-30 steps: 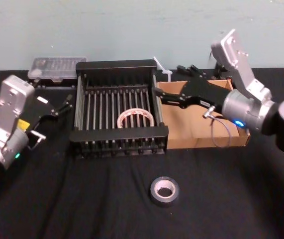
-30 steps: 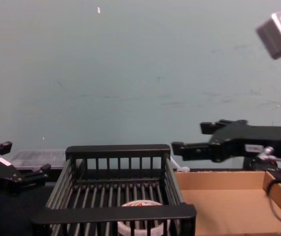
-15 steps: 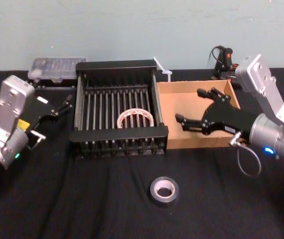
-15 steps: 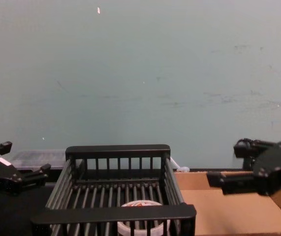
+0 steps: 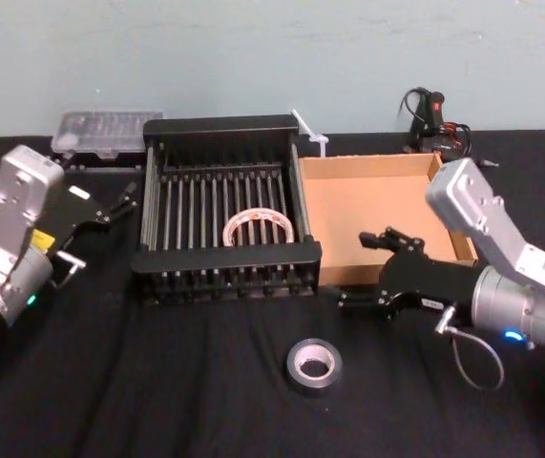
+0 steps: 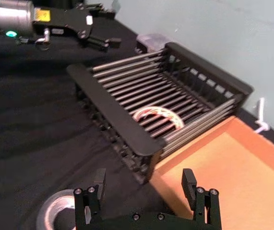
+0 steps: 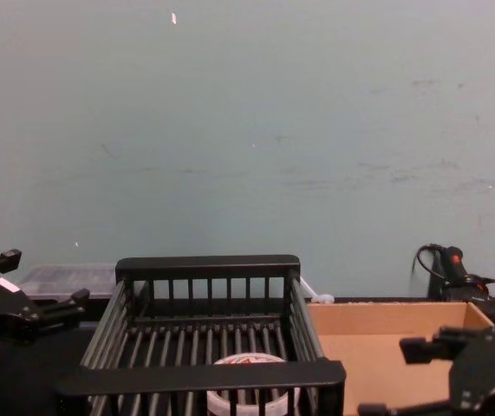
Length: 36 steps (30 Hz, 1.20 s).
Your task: Pick up the white tape and place it into the black box , Pick up the silver tape and place it into the brown box.
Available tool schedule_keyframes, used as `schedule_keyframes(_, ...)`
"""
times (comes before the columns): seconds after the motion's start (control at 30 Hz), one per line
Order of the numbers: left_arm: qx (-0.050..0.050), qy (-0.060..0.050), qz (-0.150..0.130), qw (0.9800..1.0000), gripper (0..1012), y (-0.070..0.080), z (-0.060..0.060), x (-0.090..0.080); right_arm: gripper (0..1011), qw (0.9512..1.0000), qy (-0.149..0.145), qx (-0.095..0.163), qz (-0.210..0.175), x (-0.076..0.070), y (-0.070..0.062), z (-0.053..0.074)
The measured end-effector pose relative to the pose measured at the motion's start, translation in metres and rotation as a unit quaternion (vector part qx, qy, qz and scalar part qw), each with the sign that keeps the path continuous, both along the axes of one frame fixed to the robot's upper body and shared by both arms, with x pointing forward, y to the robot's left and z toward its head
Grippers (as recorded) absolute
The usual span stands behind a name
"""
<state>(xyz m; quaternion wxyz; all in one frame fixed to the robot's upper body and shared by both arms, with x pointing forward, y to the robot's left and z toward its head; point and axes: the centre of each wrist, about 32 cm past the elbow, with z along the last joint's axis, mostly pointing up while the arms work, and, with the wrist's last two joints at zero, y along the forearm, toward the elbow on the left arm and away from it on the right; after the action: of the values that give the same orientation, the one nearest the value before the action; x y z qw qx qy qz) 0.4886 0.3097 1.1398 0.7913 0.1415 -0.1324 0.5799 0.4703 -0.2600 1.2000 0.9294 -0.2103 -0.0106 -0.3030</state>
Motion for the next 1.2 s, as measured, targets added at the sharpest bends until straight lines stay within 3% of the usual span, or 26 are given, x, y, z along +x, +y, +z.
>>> schedule_keyframes(0.33, 0.000, 0.000, 0.000, 1.0000, 1001, 0.000, 0.000, 0.000, 1002, 0.9992, 0.034, -0.011, 0.020, -0.002, 0.007, -0.008)
schedule_keyframes(1.2, 0.000, 0.000, 0.000, 1.0000, 1001, 0.000, 0.000, 0.000, 1002, 0.9954, 0.080, -0.036, 0.041, -0.004, 0.014, -0.023)
